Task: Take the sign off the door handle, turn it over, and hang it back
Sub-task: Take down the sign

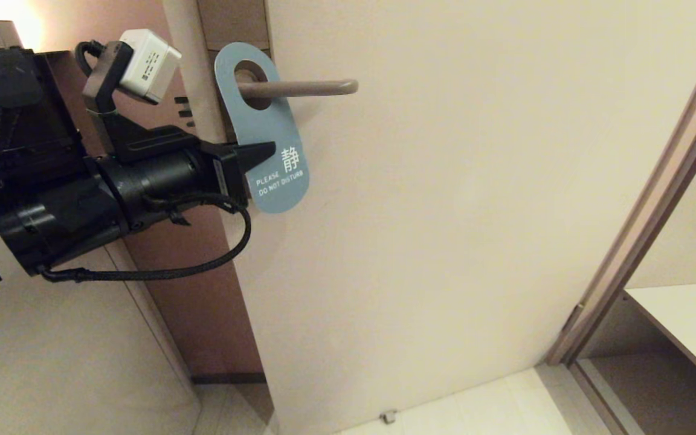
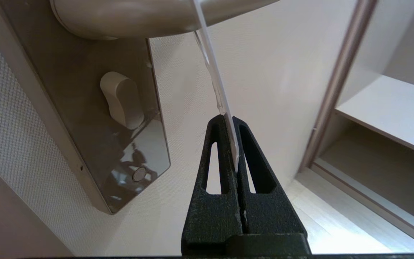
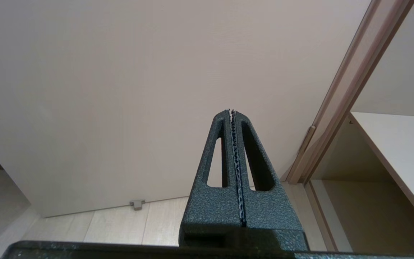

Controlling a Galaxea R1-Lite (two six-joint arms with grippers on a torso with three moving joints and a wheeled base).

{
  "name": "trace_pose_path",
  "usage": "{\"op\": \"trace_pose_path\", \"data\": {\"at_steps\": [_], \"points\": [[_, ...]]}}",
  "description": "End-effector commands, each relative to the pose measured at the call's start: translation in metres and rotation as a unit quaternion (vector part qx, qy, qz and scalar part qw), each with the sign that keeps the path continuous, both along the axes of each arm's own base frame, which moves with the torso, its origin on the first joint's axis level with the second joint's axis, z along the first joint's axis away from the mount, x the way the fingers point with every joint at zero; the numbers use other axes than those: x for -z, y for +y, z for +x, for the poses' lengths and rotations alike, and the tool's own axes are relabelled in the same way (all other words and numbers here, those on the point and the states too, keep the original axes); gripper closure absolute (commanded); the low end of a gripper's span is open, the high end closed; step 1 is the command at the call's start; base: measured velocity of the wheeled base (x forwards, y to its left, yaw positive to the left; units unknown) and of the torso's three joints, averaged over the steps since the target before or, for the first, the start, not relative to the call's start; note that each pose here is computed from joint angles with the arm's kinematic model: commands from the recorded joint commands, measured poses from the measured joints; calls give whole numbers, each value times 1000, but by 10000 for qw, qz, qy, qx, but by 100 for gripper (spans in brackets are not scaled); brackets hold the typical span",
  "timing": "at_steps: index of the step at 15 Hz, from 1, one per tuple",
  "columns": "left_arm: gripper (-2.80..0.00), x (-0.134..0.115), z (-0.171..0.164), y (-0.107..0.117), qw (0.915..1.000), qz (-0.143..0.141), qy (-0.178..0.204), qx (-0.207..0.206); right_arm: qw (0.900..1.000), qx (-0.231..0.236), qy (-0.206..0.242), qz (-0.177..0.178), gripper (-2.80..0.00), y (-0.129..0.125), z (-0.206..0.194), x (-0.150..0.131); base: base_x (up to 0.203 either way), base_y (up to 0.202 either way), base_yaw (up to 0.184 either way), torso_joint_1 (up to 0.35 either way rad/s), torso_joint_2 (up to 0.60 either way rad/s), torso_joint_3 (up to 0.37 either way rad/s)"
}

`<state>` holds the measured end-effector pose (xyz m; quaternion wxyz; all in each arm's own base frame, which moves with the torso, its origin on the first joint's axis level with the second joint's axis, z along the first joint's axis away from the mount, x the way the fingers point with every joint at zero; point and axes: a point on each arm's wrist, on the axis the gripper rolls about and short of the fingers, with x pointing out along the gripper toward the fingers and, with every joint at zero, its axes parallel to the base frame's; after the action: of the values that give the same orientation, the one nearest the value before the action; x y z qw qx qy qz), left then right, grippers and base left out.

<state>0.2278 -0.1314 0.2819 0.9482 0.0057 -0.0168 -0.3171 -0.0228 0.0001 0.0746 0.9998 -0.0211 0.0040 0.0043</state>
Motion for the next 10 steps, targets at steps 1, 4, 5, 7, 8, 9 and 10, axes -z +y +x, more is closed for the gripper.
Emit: {"op": "trace_pose_path", "data": {"at_steps": [1, 4, 5, 7, 8, 9, 10], "points": [[0, 1, -2, -5, 10000, 19, -13, -68, 10000, -5, 4, -4, 0, 0, 0, 0, 0, 0, 0, 0, 0, 0], [0, 3, -5, -15, 9995, 61, 6, -317, 10000, -3, 6, 4, 0, 0, 0, 0, 0, 0, 0, 0, 0, 0], [0, 3, -7, -18, 9992, 66, 19, -390, 10000, -3, -2, -4, 0, 0, 0, 0, 0, 0, 0, 0, 0, 0], [0, 6, -9, -27, 9990, 85, 53, -435, 10000, -3, -1, -4, 0, 0, 0, 0, 0, 0, 0, 0, 0, 0], [0, 7, -10, -31, 9989, 99, 68, -461, 10000, -3, 0, -4, 0, 0, 0, 0, 0, 0, 0, 0, 0, 0], [0, 10, -10, -35, 9987, 126, 100, -492, 10000, -4, 6, -4, 0, 0, 0, 0, 0, 0, 0, 0, 0, 0], [0, 10, -11, -39, 9986, 146, 107, -493, 10000, -3, -2, 3, 0, 0, 0, 0, 0, 0, 0, 0, 0, 0]]}}
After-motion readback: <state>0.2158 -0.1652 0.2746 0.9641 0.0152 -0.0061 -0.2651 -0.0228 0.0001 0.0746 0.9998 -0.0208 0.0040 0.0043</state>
